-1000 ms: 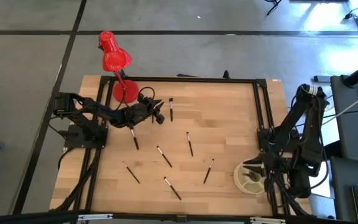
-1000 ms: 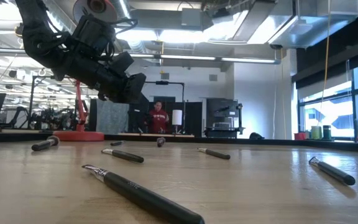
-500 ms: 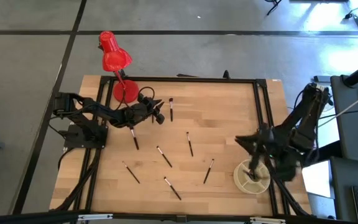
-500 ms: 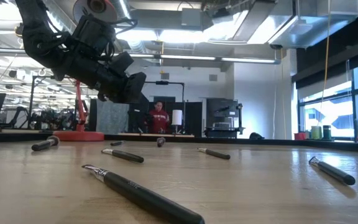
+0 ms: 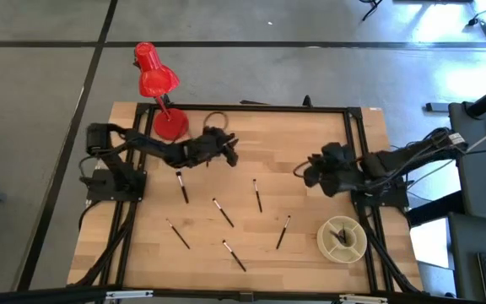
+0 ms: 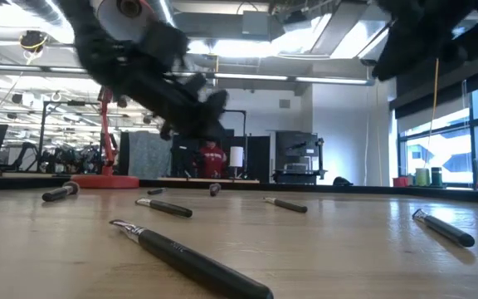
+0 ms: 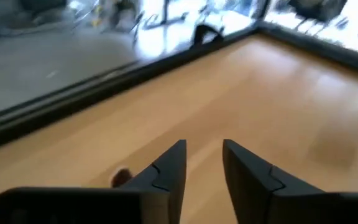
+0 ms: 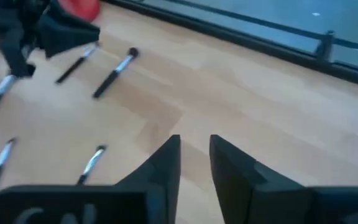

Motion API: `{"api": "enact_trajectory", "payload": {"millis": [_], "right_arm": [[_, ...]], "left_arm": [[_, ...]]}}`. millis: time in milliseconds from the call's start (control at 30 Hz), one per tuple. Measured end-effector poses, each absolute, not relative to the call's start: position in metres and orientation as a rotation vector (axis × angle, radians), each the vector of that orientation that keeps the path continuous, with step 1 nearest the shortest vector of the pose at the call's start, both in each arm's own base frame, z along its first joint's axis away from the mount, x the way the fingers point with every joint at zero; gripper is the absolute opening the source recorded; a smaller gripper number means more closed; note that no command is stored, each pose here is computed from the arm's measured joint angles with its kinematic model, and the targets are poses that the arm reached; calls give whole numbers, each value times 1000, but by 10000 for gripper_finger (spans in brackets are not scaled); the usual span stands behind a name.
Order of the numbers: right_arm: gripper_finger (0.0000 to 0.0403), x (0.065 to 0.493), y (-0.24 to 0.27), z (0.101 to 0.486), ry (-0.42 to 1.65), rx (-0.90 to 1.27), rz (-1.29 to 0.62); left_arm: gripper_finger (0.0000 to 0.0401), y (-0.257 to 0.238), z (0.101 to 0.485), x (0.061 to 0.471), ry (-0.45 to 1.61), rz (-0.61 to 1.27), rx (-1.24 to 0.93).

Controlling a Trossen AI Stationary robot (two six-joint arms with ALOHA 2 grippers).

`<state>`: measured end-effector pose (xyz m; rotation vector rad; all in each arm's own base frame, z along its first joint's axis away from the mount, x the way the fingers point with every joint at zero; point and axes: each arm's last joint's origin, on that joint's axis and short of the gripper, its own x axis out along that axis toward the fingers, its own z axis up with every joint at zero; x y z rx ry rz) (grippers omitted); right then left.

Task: Pick & Place Makeup Supplies
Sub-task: Put the makeup brush into the organizer

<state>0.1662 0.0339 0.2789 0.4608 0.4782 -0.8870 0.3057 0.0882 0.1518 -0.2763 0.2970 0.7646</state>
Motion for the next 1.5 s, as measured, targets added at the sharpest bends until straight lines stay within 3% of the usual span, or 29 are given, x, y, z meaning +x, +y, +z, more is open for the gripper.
{"api": "enact_trajectory", "payload": {"millis": [233,400,667,900,1100,1400,1500], "right_arm": [[143,163,21,249,529,416,-983],[171,158,15,246,594,381,-1021],[184,156,16,245,654,376,-994],[185,156,16,245,672,362,-984],[185,156,16,245,675,357,-982],[185,156,16,245,675,357,-982],[185,156,16,245,674,358,-982]], "left_arm": [[165,121,141,336,570,1038,-348],[187,150,151,348,625,988,-435],[186,196,141,337,700,932,-767],[175,198,136,331,762,917,-824],[145,190,135,333,814,908,-746],[17,188,135,334,824,938,-659],[6,189,136,334,810,964,-634]]}}
